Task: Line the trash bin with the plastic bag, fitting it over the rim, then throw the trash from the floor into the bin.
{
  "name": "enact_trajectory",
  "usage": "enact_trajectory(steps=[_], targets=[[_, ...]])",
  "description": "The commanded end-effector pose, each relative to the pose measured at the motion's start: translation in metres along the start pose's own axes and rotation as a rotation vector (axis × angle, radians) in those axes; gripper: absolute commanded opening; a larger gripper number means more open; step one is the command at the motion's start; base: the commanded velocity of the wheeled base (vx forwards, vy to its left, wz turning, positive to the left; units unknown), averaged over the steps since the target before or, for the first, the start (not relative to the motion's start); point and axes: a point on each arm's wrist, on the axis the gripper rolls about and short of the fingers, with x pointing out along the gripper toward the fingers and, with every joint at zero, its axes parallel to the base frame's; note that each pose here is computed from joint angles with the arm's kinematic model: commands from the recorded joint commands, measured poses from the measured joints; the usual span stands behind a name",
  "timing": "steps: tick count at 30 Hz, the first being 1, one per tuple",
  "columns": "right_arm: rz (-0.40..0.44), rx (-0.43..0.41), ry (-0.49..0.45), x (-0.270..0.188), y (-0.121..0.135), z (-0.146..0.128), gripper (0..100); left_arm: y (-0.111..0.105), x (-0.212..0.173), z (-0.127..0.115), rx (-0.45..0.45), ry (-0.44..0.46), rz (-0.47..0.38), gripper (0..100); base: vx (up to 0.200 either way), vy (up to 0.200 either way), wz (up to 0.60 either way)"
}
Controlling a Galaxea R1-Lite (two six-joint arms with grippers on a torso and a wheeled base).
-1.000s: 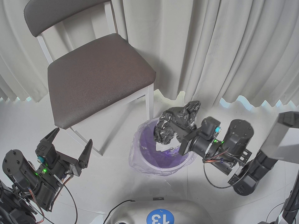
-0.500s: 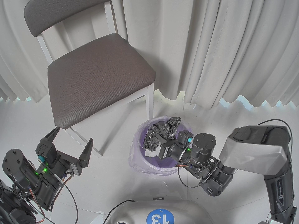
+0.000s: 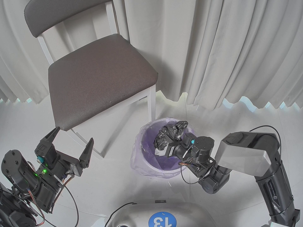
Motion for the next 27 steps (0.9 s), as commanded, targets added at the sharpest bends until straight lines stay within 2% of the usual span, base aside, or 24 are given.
enact_trajectory(steps=[1,9,12,20,24,27], targets=[[-0.023,-0.043,-0.006,0.007,-0.006,-0.018,0,0.001,0.000,0.002,-0.008,-0.018,0.005,100,0.000,0.000,0.00],[-0.016,-0.059,-0.040,0.014,-0.002,-0.014,0,0.001,0.000,0.003,-0.005,-0.023,0.007,100,0.000,0.000,0.00],[-0.037,-0.060,-0.058,0.019,-0.005,-0.018,0,0.001,0.000,0.003,-0.003,-0.022,0.006,100,0.000,0.000,0.00],[-0.049,-0.103,0.017,0.014,-0.012,-0.049,0,0.001,0.000,0.002,-0.001,-0.019,0.006,100,0.000,0.000,0.00],[-0.050,-0.142,0.035,0.011,-0.013,-0.053,0,0.001,0.000,0.003,-0.002,-0.021,0.006,100,0.000,0.000,0.00],[-0.049,-0.137,0.029,0.012,-0.012,-0.050,0,0.001,0.000,0.003,-0.002,-0.021,0.006,100,0.000,0.000,0.00]])
